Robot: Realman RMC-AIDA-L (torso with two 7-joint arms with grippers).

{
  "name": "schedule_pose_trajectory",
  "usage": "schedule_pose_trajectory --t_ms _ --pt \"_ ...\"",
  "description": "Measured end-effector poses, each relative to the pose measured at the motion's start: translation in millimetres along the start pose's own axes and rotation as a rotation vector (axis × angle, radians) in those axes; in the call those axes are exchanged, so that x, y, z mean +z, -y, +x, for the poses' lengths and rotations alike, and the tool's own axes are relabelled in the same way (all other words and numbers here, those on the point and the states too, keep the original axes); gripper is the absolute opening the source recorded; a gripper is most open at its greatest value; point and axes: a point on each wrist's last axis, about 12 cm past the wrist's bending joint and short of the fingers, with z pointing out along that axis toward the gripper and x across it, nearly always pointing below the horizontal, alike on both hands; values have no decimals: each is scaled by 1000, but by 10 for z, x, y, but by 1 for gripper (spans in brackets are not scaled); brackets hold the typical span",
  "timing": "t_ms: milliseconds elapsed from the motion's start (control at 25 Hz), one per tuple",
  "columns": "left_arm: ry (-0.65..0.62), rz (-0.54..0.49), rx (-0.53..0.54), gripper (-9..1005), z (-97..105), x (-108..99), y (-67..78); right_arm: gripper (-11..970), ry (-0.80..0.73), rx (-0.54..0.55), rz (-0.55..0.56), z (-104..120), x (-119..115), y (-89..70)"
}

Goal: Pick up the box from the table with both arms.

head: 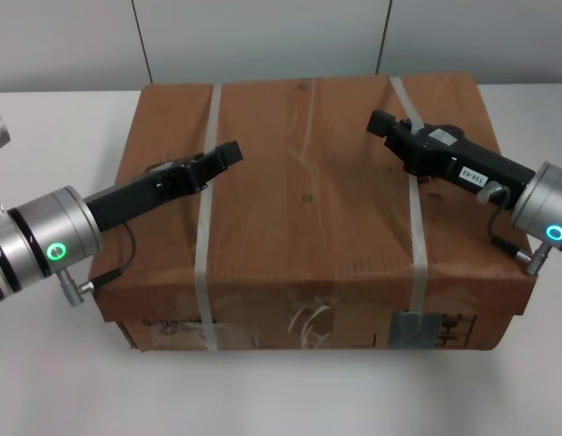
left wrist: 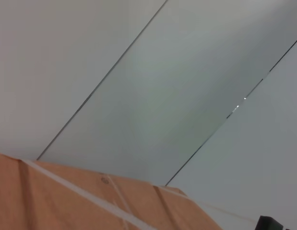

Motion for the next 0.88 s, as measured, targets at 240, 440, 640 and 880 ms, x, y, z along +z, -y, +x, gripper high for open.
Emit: schedule_pose_trajectory --t_ms 240,440,640,880 --pt "1 -2 -3 96 3 -4 -4 -1 0 0 0 0 0 0" --pt "2 -2 -4 96 3 -4 -4 -1 0 0 0 0 0 0" --pt "2 -1 -4 96 2 -3 -4 -1 0 0 0 0 0 0" --pt "3 -1 -4 96 1 -2 -4 -1 -1 0 3 1 0 3"
